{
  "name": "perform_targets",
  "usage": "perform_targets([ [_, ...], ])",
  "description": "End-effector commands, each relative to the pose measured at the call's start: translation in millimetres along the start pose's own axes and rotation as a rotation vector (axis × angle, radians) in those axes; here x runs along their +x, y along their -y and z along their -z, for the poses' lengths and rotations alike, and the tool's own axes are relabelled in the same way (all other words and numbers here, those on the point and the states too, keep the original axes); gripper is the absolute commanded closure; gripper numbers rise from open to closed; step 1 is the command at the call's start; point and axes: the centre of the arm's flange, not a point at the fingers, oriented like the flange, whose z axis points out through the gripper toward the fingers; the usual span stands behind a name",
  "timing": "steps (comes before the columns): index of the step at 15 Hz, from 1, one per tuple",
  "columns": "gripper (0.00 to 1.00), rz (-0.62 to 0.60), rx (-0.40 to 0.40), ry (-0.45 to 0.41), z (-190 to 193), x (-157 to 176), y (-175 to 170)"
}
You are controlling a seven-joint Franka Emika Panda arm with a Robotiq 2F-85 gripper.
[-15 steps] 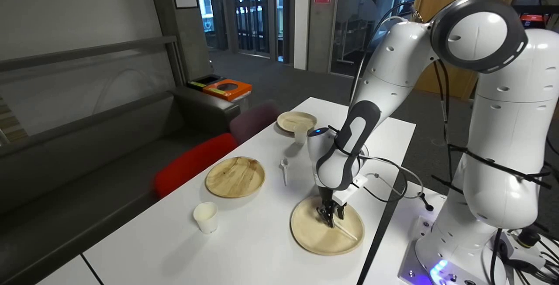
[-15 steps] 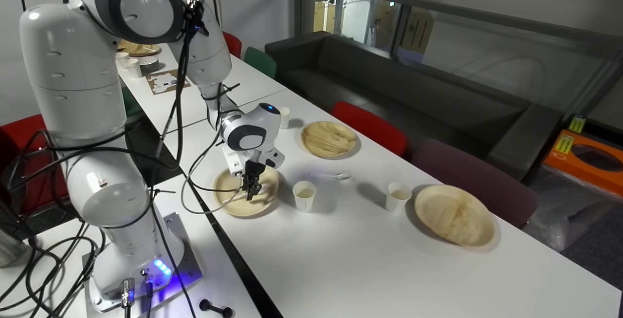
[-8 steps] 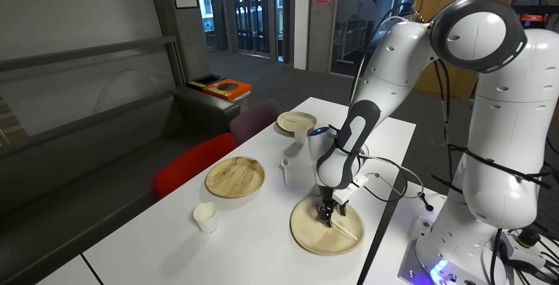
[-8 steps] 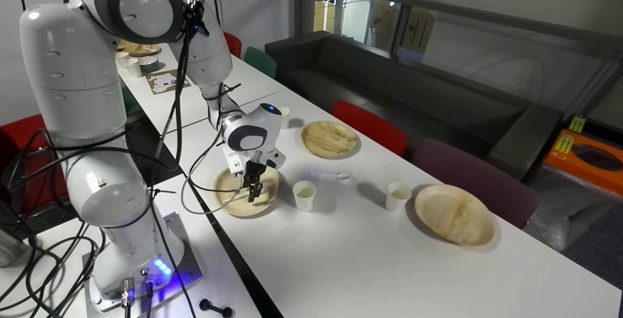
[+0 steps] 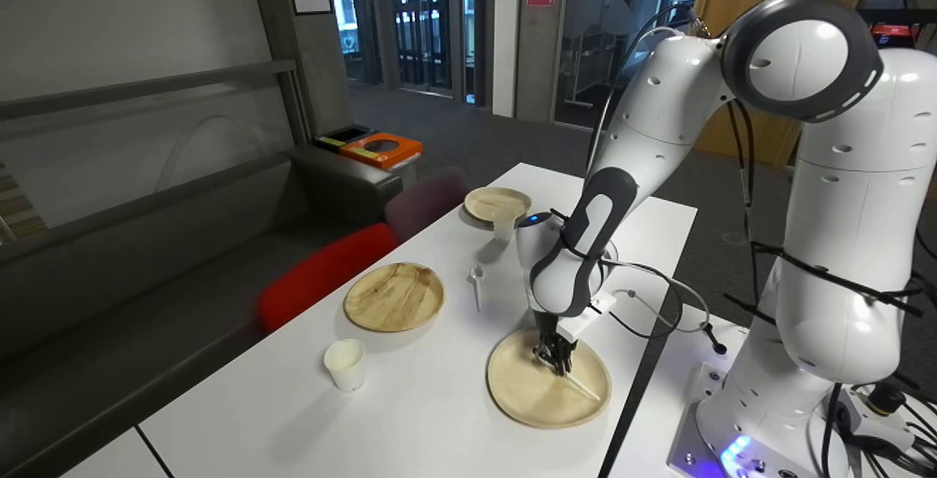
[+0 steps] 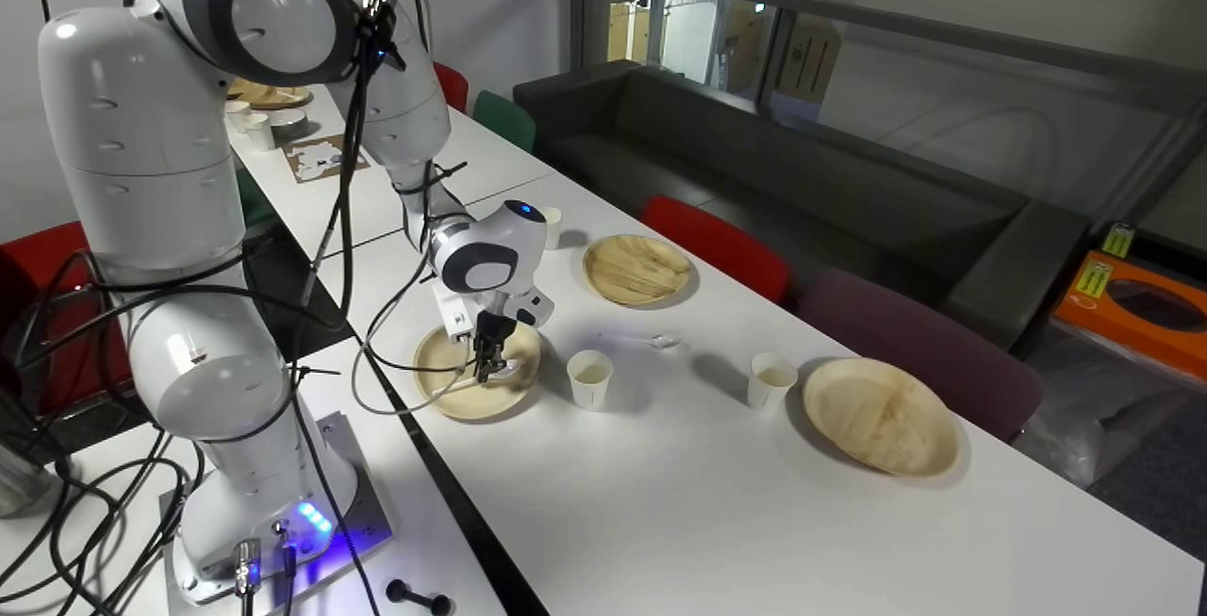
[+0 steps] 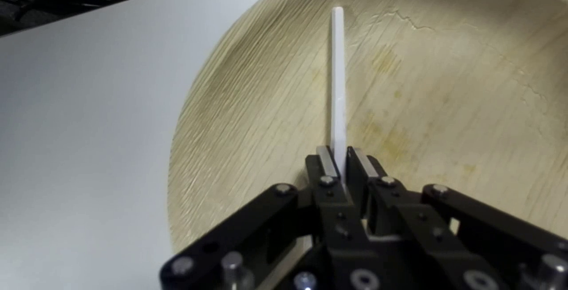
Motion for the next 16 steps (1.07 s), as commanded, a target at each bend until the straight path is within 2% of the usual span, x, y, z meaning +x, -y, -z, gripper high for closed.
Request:
perform_targets([
  [1, 1.00, 0.014, 0.023, -0.016, 1.7, 5.5, -0.2],
  [16, 0.98, 0.072, 0.001, -0.043, 11.0, -2.7, 6.1],
])
